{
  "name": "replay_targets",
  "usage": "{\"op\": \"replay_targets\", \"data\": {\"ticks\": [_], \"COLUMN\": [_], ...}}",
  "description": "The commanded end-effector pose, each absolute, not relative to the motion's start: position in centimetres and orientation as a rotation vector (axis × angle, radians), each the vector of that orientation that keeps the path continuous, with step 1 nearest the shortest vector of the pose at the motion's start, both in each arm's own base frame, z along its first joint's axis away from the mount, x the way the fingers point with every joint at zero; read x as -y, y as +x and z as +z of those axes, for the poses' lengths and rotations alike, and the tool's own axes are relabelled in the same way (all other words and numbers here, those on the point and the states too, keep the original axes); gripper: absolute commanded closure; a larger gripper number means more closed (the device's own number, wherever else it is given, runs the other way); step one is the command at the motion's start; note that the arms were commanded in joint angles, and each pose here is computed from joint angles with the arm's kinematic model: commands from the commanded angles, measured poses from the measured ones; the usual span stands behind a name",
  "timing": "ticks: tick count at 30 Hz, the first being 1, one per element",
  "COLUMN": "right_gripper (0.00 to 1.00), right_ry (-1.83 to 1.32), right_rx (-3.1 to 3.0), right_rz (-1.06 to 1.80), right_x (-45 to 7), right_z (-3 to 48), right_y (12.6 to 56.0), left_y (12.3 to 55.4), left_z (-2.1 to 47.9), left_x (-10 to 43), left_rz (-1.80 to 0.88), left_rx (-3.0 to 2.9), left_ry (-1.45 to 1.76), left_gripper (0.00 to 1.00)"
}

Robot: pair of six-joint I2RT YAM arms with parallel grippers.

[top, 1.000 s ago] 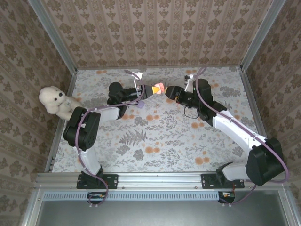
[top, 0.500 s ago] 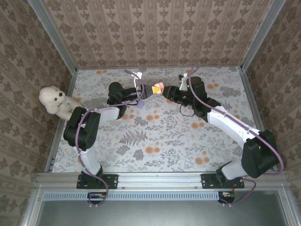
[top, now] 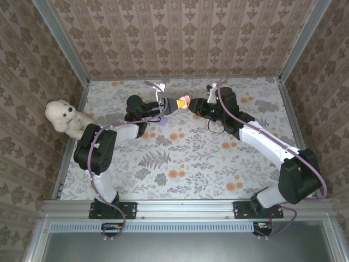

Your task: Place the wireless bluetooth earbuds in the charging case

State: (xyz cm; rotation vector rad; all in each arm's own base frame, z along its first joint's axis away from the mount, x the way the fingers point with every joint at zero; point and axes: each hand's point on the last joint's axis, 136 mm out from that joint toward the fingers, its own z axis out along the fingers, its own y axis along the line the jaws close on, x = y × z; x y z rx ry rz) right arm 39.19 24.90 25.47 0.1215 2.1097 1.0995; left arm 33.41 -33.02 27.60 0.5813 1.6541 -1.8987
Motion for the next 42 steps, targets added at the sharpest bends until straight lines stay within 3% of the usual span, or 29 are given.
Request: {"op": "replay_targets", "data": {"ticks": [1,4,11,16,34,42], "right_gripper": [0.77,0.84,0.91,0.94,1.00,1.00], "right_ry": [0.072,0.044,0.037,0.035,-0.022,-0.139], "right_rx": [-2.086,-2.083,-2.089,-2.089,-2.187,-2.228], "right_rz": [1.129,1.144,1.134,1.132,0.932,0.702], "right_x": [-25.7,-26.0,-25.6,-25.5,-23.7,-21.9], "right_z": [26.4,26.8,26.9,27.1,27.2,27.3], "right_y": [39.7,39.5,39.0,38.8,38.4,38.4], "left_y": [31.1,31.2,31.9,32.5,34.4,32.9], "left_z": [30.5,30.4,30.2,30.1,32.1,31.3], "left_x": [33.7,33.7,33.5,33.1,28.8,28.5], "left_rz": [-1.918,-1.914,-1.899,-1.882,-1.775,-1.517], "left_rx": [-1.556,-1.557,-1.557,-1.558,-1.557,-1.720], "left_ry": [0.708,0.699,0.659,0.625,0.593,0.796], "left_gripper": [0.95,0.86,0.66,0.58,0.48,0.41]}}
